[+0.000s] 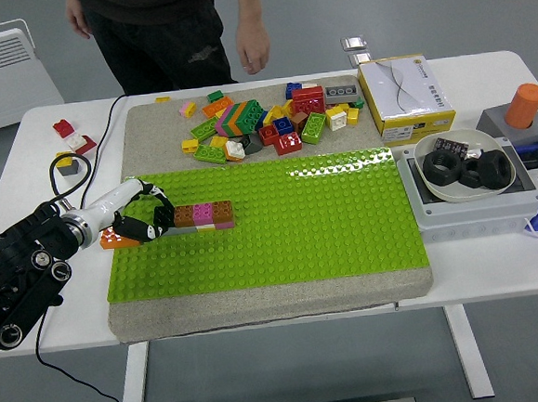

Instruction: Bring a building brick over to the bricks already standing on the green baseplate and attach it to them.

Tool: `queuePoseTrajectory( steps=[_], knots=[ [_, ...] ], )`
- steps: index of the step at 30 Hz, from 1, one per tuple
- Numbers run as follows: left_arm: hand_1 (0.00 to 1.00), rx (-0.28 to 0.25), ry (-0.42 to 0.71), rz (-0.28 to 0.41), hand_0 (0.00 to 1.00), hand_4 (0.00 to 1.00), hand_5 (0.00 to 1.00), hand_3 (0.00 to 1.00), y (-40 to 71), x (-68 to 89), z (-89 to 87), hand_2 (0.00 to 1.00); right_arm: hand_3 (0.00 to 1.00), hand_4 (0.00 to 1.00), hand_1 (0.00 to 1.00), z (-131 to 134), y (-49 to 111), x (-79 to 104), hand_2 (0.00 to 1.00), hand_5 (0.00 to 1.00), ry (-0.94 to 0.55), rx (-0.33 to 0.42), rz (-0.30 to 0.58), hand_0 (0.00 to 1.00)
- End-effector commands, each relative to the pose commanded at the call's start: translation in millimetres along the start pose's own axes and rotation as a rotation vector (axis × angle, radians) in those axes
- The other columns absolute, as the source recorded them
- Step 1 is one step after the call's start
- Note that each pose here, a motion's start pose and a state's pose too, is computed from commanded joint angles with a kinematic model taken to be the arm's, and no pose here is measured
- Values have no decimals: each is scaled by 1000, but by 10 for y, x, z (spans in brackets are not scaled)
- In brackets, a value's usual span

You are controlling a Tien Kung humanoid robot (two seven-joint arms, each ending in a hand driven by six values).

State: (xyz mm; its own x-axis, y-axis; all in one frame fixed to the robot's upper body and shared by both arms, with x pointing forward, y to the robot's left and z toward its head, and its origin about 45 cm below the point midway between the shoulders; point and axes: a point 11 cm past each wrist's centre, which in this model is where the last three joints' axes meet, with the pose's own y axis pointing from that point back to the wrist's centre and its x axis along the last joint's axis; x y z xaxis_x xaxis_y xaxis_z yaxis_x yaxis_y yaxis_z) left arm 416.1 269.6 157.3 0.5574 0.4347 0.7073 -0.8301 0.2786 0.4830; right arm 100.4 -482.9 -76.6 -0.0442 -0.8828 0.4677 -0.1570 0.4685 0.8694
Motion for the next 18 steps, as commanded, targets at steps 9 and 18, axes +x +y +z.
queuePoseTrajectory(
  steps=[9,18],
  knots=[
    [942,-1,5,0,925,620,34,584,-1,-14,-6,901,710,742,627,3,0,4,613,957,0,-1,1,673],
    [942,-1,11,2,925,608,43,589,-1,-18,-16,901,707,742,626,-19,1,-10,617,957,0,8,-3,671]
  ],
)
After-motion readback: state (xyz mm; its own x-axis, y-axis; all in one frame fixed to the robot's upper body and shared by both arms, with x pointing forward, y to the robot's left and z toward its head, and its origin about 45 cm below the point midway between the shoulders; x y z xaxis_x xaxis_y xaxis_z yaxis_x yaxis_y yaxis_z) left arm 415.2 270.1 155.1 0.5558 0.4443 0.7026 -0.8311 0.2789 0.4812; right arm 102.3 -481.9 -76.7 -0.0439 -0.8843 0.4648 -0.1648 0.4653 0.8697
